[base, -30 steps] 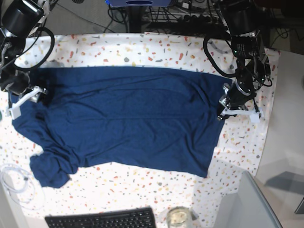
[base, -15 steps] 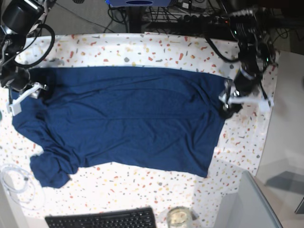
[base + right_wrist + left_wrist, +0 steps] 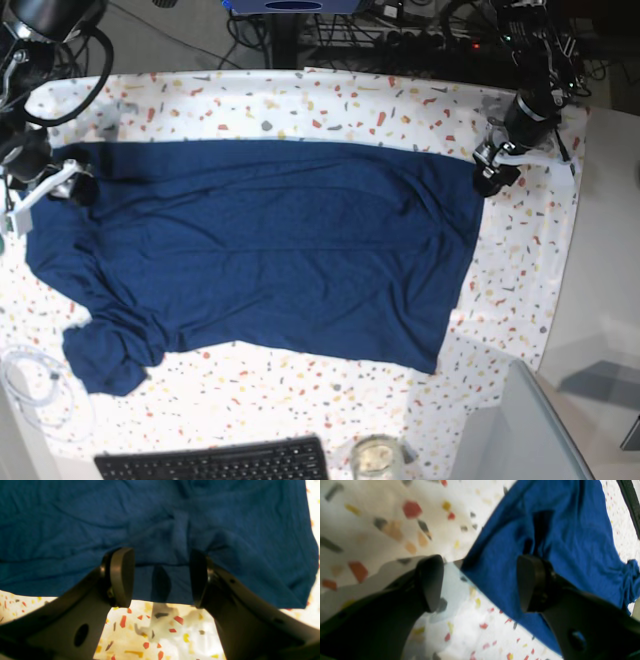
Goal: Layout the t-shirt on the table in an organized manner, then fold the t-shirt properly
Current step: 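Pull the hem corner with the left gripper away from the right gripper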
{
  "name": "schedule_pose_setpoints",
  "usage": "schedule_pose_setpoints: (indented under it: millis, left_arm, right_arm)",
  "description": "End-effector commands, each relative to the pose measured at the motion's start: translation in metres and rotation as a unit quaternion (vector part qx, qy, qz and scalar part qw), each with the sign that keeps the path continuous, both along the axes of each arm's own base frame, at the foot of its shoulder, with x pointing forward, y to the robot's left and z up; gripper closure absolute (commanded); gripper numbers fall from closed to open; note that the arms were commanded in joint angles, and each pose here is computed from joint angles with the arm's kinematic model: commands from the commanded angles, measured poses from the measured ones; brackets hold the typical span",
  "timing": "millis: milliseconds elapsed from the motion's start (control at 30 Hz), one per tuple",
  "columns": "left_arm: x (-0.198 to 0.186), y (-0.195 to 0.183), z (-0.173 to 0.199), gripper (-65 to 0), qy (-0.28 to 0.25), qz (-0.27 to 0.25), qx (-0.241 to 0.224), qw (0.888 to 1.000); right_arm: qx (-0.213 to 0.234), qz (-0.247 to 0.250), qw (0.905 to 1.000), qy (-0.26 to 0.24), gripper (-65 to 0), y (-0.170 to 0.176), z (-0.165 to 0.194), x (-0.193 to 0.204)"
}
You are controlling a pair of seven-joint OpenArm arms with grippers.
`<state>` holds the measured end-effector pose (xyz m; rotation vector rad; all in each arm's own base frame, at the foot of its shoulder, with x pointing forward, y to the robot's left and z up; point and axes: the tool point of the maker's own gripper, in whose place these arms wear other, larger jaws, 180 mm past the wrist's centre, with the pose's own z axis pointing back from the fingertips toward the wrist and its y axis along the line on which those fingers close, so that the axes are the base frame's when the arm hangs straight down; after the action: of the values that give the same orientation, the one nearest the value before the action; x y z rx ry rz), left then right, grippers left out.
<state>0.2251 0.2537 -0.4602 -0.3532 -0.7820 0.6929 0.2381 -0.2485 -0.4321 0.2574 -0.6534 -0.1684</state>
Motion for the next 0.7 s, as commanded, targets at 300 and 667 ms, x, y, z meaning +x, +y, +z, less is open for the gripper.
schedule_pose_setpoints:
  millis: [300, 667]
  left_arm:
    - [0.017, -0.007, -0.007, -43.3, 0.014, -0.03, 0.036, 0.999]
    - [0.017, -0.035, -0.023, -42.6, 0.017, -0.076, 0.008, 0.997]
  right_arm:
    - [-0.008, -0.007, 0.9997, -0.022, -32.7, -0.01, 0.011, 0.001]
    - [0.026, -0.171, 0.9843, -0.033, -36.2, -0.074, 0.005, -0.041]
